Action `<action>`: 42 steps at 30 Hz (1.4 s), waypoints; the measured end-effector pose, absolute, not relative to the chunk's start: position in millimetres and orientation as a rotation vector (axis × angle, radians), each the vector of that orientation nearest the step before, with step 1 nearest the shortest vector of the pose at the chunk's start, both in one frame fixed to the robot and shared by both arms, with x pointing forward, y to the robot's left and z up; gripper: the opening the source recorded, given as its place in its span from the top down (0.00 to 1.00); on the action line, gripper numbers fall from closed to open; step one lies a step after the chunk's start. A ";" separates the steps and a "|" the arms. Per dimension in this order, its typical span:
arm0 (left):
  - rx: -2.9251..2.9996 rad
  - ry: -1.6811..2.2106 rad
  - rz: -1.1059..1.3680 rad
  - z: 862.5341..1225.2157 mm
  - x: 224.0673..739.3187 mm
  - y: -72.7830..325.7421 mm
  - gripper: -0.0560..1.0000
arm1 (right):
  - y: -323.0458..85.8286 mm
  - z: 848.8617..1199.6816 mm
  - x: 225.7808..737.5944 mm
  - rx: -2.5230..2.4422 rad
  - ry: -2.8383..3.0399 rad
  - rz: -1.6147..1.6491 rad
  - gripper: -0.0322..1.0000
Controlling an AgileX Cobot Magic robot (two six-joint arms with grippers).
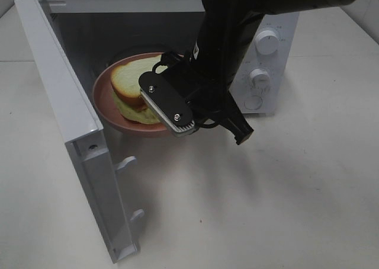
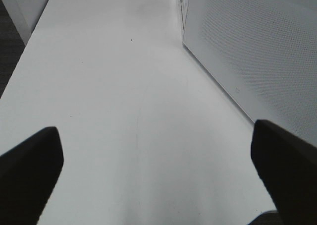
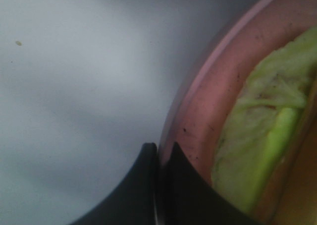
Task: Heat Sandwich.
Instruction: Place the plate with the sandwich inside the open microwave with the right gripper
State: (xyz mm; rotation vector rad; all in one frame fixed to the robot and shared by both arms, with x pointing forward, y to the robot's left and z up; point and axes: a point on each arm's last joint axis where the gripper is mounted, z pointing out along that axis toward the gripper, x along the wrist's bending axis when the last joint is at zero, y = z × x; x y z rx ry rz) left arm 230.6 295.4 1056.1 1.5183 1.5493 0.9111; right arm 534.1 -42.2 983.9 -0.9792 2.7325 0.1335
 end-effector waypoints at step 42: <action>1.518 1.549 0.911 1056.1 230.6 295.4 0.02 | 20.5 961.4 611.5 -0.603 2.785 0.166 0.95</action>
